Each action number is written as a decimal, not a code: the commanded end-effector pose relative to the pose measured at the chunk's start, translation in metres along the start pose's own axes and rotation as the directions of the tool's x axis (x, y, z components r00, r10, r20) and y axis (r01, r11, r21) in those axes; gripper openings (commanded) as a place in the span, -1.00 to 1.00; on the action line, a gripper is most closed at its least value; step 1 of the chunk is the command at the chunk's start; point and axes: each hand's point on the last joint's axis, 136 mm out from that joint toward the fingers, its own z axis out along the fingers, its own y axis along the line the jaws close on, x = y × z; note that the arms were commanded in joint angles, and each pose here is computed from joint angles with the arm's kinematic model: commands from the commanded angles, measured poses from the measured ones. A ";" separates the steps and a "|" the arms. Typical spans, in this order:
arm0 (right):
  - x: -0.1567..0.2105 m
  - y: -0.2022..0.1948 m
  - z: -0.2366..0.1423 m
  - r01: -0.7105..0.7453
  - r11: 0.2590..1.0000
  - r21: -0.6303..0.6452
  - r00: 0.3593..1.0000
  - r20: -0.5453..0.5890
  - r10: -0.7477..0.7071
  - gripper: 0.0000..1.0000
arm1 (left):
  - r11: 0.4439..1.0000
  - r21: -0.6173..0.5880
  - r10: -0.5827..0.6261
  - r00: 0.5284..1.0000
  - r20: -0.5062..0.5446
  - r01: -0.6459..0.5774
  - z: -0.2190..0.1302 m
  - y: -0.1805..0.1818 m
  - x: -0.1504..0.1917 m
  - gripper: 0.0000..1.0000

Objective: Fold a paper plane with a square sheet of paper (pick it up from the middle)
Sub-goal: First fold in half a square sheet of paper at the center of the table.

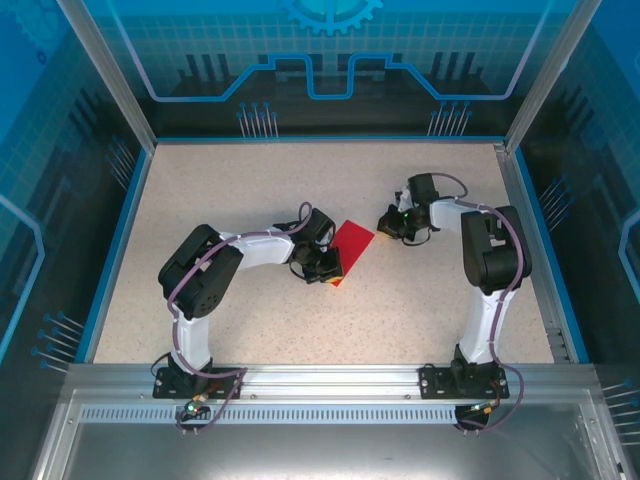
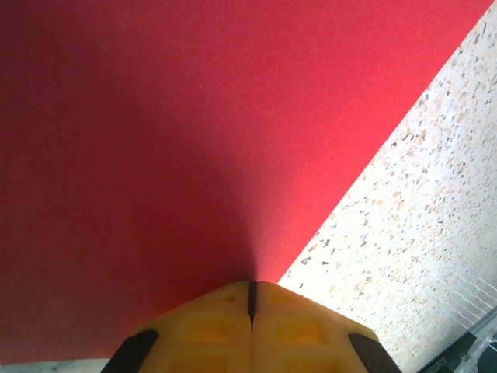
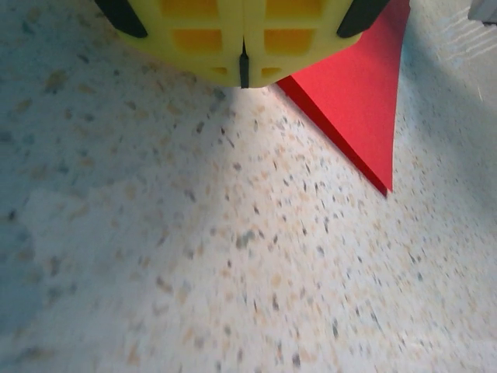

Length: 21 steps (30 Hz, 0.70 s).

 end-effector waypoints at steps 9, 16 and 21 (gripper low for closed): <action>0.054 0.055 0.011 0.134 0.976 -0.169 0.982 -0.107 -0.153 -1.00 | 0.985 -0.164 -0.069 0.994 -0.088 0.054 0.013 0.047 0.027 -1.00; 0.056 0.035 0.023 0.086 0.986 -0.144 0.985 -0.137 -0.106 -1.00 | 0.982 -0.179 -0.075 0.992 -0.099 0.057 0.013 0.050 0.029 -1.00; 0.039 0.008 0.021 0.061 0.997 -0.056 0.993 -0.100 -0.066 -1.00 | 0.981 -0.185 -0.080 0.991 -0.105 0.059 0.013 0.051 0.030 -1.00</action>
